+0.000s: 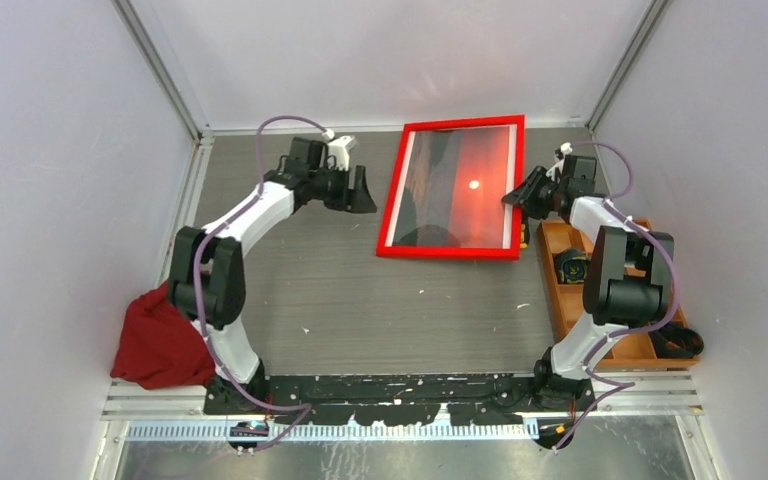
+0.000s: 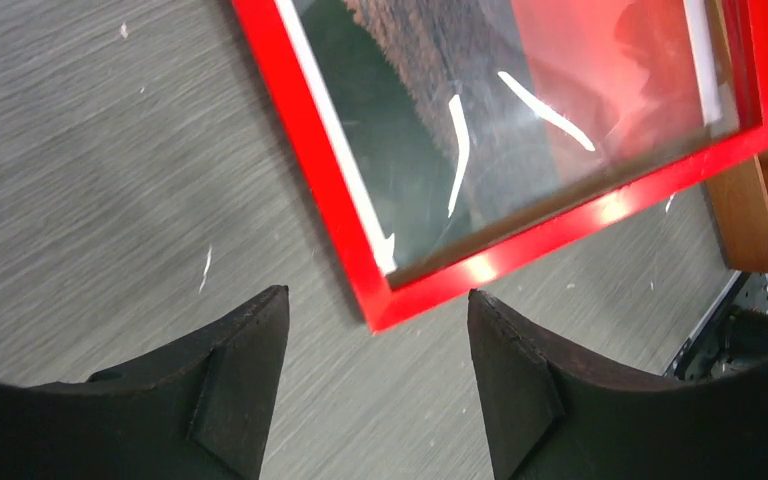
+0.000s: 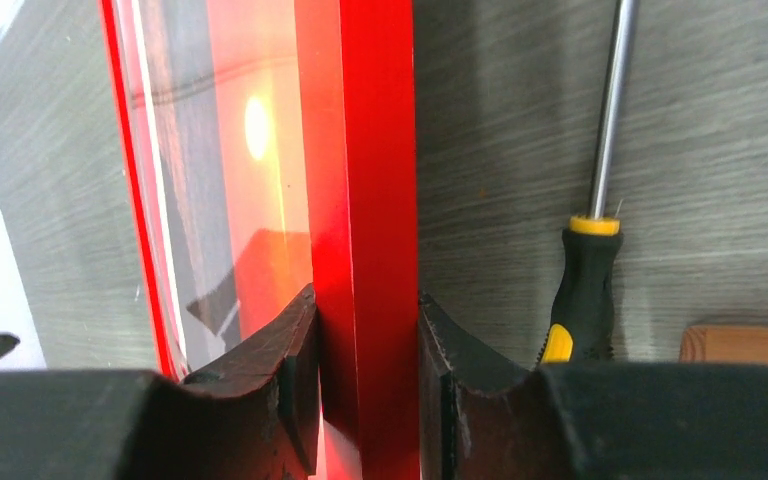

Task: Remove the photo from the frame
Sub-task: Turn over the photo frame at the center of the board.

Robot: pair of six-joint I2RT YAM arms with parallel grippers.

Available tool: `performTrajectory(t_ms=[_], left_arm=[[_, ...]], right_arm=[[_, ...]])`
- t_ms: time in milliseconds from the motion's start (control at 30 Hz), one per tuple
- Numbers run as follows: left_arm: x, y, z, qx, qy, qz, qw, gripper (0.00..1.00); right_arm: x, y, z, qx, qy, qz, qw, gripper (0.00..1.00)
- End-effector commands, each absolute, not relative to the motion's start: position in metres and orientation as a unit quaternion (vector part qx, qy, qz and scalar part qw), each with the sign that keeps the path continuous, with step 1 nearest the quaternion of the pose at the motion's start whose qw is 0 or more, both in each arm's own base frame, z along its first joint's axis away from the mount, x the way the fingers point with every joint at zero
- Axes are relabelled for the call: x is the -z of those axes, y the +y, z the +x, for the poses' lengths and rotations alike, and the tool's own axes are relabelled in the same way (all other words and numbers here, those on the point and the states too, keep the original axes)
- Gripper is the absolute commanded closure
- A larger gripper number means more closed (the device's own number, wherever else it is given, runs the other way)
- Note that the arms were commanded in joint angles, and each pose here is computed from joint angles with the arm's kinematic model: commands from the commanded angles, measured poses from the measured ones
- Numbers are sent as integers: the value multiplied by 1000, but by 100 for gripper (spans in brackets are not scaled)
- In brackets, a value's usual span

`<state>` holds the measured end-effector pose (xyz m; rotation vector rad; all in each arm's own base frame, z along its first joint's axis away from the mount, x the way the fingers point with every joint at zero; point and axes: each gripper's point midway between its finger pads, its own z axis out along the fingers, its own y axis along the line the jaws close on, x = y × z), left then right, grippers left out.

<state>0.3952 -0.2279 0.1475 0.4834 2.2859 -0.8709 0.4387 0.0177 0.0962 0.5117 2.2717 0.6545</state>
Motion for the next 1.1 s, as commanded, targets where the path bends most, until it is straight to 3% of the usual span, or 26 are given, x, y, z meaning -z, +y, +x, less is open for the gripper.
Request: performTrajectory(t_ms=[0,333,800,1067], left_arm=[[-157,-254,426,337,871,141,329,33],[-110,-277,449,308,897,106,298,33],[-54,-294,411,294,920,119,229,33],[-41,-283,399,275,928,116,222,33]], right_arm=[[-79,15,421,-242,894,205,316,99],[-75,20,411,-264,897,199,294,99],[-52,19,413,-260,904,210,265,99],[-42,13,415,-240,911,219,256,89]])
